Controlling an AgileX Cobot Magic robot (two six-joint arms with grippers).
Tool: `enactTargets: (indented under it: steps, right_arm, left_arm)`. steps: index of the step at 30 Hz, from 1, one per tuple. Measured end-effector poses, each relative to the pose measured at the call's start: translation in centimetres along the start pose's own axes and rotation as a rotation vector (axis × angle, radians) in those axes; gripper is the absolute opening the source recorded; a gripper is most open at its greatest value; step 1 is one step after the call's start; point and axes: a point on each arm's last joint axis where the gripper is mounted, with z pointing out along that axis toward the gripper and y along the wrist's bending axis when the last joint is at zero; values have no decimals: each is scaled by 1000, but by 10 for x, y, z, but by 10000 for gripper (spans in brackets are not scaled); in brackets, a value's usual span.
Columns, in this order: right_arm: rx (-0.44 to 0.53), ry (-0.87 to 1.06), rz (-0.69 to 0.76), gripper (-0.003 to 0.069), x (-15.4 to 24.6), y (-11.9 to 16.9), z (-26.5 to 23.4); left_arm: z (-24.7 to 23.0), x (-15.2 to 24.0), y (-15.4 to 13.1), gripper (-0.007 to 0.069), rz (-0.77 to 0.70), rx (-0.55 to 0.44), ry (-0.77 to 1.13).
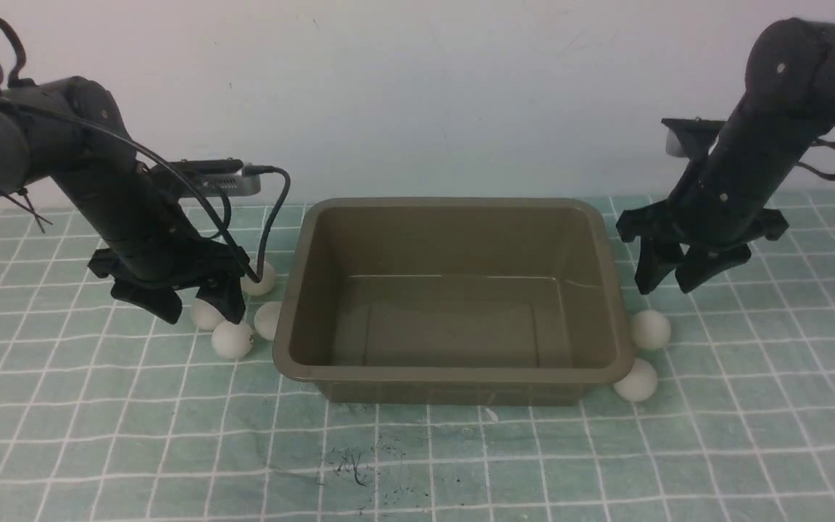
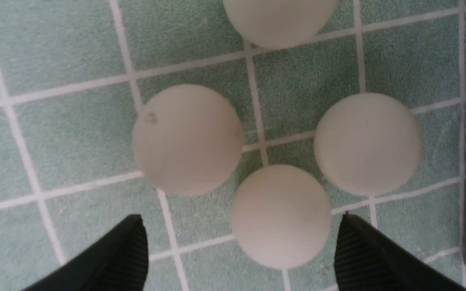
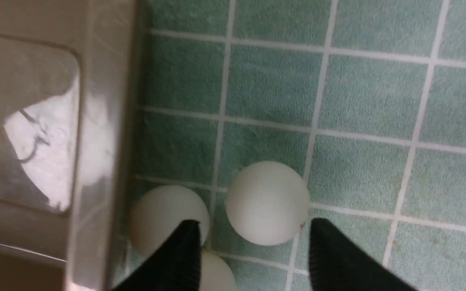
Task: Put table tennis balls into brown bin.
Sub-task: 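Reach for and grasp a ping pong ball on the table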
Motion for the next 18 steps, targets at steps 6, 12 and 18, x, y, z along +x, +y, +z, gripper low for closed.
enactTargets:
  steps: [6, 12, 18]
  right_arm:
    - [23, 59, -5, 547, 0, -2, 26]
    - [25, 115, 4, 517, 0, -4, 53]
    - [25, 111, 1, 365, -1, -5, 56]
  left_arm:
    - [19, -4, 1, 542, -28, 4, 30]
    - [26, -3, 2, 340, -49, 5, 48]
    - [7, -9, -2, 351, -34, 11, 44]
